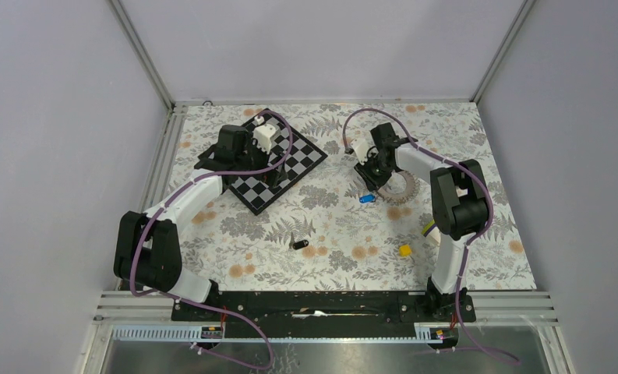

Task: Put the keys on the keyring

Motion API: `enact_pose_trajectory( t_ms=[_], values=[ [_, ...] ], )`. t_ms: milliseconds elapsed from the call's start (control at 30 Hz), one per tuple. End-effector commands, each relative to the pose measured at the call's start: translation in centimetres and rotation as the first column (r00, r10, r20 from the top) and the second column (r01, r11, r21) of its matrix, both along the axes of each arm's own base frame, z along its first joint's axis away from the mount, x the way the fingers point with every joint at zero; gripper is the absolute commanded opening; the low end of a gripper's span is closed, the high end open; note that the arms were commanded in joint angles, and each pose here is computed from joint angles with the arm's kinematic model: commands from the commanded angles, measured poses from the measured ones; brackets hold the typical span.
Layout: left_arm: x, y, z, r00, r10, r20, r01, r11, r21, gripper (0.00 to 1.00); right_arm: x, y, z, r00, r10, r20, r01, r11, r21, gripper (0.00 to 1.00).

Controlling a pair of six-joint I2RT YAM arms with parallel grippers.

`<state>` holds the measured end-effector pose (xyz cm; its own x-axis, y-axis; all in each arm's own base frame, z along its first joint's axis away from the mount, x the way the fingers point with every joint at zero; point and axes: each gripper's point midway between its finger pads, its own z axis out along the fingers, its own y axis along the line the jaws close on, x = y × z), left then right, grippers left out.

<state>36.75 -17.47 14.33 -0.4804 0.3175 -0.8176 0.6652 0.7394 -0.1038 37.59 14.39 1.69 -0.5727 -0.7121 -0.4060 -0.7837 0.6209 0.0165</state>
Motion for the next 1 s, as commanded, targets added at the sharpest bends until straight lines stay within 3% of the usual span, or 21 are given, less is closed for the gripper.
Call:
enact_pose_trajectory(
  t_ms=[0,633,767,967],
  values=[
    [0.6,-0.5,0.6,0.999,-0.025,0.048,0.025,1.000,-0.008,0.99,0.7,0.3,0.4,0.999,0.025,0.041,-0.024,0.999,-0.029,0.31],
    [0.5,-0.8,0.6,0.999,-0.034,0.042,0.034,0.999,-0.017,0.99,1.0,0.3,2.5,0.998,0.031,0.061,-0.029,0.999,-0.025,0.00],
    [0.6,-1.4,1.1,0.997,-0.061,0.039,0.062,0.998,-0.023,0.99,0.8,1.2,5.2,0.997,0.039,0.070,-0.041,0.999,0.029,0.00],
    [-0.4,-4.0,3.4,0.978,-0.205,0.038,0.207,0.978,-0.040,0.99,0.4,3.8,12.7,0.987,0.066,0.144,-0.093,0.977,0.192,0.00]
  ],
)
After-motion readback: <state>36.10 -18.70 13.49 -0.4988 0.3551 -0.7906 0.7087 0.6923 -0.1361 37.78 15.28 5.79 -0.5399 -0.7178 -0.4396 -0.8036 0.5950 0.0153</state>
